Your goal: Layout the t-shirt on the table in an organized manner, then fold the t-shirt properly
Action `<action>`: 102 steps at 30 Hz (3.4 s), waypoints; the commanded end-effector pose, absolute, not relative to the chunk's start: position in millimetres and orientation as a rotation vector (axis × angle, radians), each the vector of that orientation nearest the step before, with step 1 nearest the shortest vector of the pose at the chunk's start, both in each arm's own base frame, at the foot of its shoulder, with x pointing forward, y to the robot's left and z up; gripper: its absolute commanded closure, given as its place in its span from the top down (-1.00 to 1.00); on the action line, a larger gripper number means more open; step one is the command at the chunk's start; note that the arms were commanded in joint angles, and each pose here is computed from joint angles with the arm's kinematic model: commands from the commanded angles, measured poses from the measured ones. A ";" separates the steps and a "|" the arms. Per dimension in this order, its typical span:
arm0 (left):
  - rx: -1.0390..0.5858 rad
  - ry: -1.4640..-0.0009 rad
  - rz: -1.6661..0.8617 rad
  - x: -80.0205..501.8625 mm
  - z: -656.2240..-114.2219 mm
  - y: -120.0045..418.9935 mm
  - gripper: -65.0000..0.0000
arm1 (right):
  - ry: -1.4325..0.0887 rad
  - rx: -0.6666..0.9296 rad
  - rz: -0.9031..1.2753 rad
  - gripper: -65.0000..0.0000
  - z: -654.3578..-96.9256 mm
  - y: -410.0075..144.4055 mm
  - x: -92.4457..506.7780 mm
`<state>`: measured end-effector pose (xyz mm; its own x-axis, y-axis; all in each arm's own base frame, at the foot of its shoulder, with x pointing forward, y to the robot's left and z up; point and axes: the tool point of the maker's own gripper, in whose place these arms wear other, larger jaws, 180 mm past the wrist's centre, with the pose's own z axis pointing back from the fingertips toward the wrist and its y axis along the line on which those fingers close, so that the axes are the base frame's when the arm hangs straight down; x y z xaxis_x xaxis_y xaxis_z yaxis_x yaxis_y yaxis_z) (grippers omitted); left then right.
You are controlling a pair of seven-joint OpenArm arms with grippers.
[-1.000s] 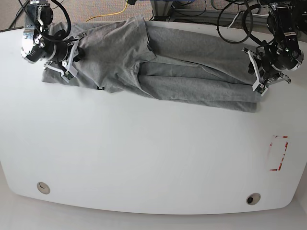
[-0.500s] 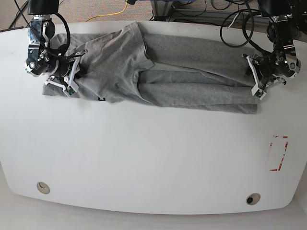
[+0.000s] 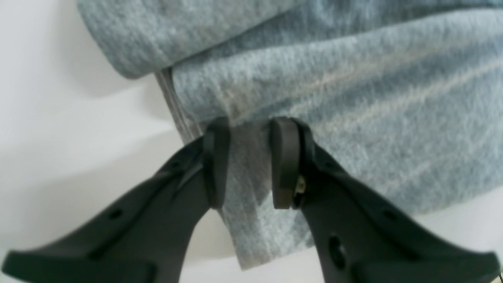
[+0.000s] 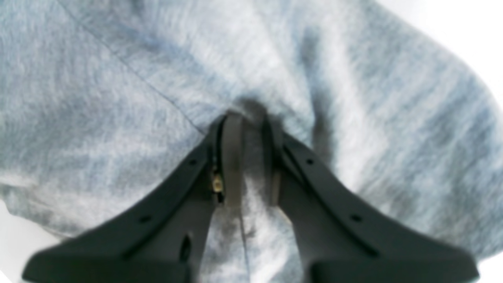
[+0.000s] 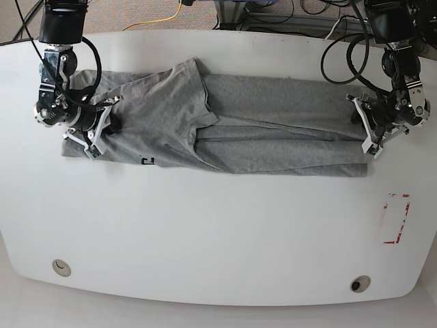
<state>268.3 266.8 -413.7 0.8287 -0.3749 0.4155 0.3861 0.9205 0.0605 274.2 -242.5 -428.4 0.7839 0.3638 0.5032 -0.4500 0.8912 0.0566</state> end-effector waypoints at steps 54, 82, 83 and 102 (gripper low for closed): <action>-0.341 -0.570 0.009 319.3 -397.2 286.3 0.32 | -0.445 0.121 0.434 -0.71 -435.4 -254.6 269.8; -0.358 -0.492 -0.110 314.4 -412.1 253.8 -0.80 | -0.446 0.122 0.431 -0.71 -435.7 -254.9 269.7; -0.357 -0.494 -0.111 314.4 -411.7 253.7 -0.80 | -0.446 0.122 0.431 -0.71 -435.7 -254.9 269.7; -0.196 -0.634 -0.511 325.0 -335.5 184.3 -0.81 | -0.446 0.122 0.429 -0.71 -435.6 -255.1 270.5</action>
<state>318.8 191.0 -350.8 0.7257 -0.3633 0.5843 0.4840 0.8731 -0.0582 279.8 -241.2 -428.5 0.7852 0.3441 0.5149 -0.4327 0.8996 0.0587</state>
